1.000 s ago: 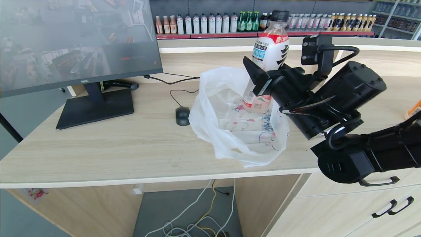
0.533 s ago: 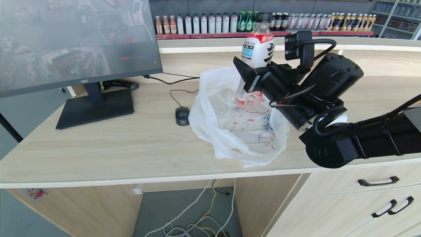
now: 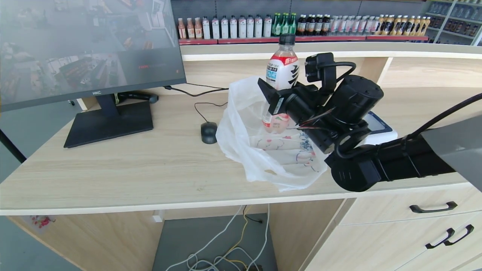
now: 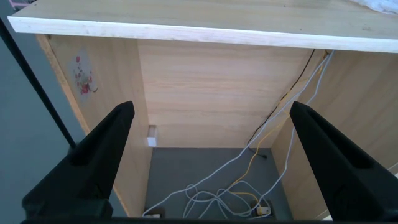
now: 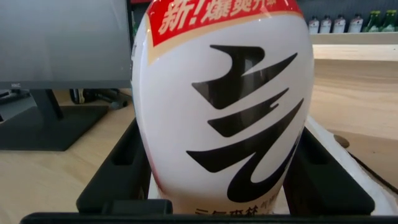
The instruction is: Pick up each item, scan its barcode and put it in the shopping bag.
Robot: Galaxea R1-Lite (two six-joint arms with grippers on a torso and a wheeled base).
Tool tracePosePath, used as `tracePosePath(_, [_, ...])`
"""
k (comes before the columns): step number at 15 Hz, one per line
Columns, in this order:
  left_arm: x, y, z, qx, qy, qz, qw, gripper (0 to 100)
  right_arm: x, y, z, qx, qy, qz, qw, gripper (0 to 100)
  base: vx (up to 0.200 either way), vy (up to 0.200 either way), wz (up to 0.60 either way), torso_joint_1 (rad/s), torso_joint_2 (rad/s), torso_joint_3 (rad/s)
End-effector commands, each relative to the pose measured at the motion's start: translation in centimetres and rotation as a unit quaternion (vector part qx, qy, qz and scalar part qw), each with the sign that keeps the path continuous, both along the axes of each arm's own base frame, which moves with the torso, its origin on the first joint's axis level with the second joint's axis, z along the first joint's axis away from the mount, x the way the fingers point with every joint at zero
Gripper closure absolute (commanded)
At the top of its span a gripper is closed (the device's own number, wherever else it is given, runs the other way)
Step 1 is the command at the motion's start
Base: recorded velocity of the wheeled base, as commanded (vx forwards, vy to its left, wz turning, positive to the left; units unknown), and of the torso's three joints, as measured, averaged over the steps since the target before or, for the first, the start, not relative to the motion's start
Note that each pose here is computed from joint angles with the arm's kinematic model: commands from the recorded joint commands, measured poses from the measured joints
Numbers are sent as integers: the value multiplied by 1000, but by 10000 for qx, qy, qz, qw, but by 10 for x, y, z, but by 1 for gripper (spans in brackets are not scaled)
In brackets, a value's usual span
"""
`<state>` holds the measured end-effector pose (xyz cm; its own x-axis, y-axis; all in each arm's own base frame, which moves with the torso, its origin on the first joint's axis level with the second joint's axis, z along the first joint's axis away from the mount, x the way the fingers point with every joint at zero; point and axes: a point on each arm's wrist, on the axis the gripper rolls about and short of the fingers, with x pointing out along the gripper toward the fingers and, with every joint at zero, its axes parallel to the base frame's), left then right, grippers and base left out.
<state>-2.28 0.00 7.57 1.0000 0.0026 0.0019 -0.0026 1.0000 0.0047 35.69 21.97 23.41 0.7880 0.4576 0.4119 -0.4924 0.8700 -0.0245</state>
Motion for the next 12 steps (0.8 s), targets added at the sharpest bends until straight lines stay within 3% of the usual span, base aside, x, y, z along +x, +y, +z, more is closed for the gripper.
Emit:
tracePosePath(1, [0, 0, 0, 0, -6, 3, 10000, 0, 6, 4, -9, -37, 57, 3, 10000, 100, 0, 0, 0, 0, 0, 0])
tracePosePath(12, [0, 0, 0, 0, -6, 3, 10000, 0, 21, 13, -33, -152, 238, 10, 9996, 100, 0, 0, 0, 0, 0, 0])
